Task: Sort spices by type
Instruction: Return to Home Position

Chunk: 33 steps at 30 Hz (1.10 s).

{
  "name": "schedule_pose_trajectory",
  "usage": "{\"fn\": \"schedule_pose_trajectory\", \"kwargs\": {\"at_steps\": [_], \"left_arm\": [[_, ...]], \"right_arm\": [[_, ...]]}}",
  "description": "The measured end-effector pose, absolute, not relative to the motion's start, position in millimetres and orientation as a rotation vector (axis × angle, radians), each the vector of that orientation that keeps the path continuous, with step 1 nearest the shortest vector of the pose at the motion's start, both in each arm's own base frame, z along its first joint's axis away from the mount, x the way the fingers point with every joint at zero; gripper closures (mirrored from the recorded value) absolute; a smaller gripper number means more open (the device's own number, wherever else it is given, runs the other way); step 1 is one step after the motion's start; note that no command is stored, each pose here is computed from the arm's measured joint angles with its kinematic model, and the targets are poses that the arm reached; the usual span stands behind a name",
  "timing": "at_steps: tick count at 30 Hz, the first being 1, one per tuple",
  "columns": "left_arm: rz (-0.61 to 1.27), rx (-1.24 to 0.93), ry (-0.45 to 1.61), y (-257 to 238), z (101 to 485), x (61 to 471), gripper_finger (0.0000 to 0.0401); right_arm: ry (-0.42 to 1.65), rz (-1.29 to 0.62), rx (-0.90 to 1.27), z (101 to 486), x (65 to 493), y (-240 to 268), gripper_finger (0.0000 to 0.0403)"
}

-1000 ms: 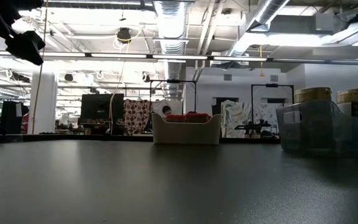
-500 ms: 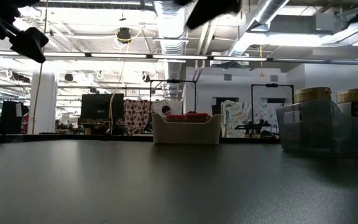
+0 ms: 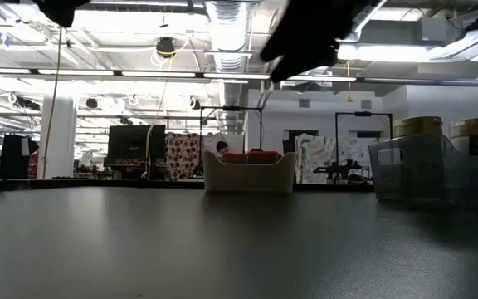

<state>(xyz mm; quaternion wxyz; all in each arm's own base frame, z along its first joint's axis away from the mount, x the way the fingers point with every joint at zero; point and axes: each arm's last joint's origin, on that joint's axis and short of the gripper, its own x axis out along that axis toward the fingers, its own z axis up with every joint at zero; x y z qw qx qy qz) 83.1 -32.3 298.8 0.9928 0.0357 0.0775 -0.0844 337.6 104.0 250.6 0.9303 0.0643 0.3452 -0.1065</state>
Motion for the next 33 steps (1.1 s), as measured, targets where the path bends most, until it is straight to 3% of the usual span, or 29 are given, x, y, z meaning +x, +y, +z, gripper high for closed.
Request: {"fn": "schedule_pose_trajectory", "kwargs": {"at_steps": [6,15,25,33], "left_arm": [[-0.131,0.149,0.022,-36,277,100,0.0074],[-0.018,0.045,-0.019,-18,231,119,0.0074],[0.063,-0.041,-0.145,-3,199,118,0.0074],[0.080,-0.074,-0.141,-2,196,105,0.0074]], "right_arm": [[0.592,-0.176,0.120,252,294,87,0.0111],[0.516,-0.148,0.097,262,244,68,0.0111],[0.475,-0.158,0.112,259,208,53,0.0111],[0.456,-0.114,0.120,266,192,57,0.0111]]}}
